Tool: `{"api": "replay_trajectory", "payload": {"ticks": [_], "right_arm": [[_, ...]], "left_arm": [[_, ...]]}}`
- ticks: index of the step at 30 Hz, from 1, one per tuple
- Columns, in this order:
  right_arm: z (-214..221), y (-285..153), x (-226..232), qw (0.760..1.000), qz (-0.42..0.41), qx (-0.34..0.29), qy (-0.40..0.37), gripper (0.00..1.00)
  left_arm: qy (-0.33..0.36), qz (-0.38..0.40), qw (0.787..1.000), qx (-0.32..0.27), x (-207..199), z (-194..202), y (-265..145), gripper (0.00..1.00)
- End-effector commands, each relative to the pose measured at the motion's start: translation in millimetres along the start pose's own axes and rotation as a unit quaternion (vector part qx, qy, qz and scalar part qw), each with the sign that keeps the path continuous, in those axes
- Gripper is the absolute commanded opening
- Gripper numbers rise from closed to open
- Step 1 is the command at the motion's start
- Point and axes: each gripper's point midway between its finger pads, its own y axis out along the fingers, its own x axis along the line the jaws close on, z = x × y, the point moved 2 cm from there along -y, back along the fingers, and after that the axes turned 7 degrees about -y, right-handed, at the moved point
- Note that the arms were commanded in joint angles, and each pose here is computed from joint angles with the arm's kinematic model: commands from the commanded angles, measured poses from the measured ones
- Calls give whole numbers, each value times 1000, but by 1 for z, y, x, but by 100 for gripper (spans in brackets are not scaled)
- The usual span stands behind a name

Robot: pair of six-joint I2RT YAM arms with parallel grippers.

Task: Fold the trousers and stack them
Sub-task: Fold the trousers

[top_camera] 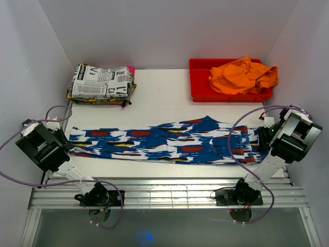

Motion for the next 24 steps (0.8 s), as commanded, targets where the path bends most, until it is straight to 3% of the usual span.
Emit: {"api": "replay_trajectory", "payload": {"ticks": [1, 9, 16, 20, 24], "right_arm": [[-1, -12, 2, 1000, -2, -10, -14, 43], [-10, -15, 34, 997, -56, -45, -37, 35], [-24, -14, 79, 990, -104, -64, -77, 31], [-29, -14, 101, 986, -129, -68, -86, 30], [-28, -13, 111, 985, -136, -64, -89, 30]], "left_arm": [[-1, 37, 998, -42, -19, -22, -20, 2], [46, -22, 990, -135, -28, -78, -101, 0], [155, -40, 976, -149, -66, -74, -132, 0], [242, 15, 962, -124, -142, -49, -122, 0], [270, 90, 954, -97, -219, -17, -108, 0]]}}
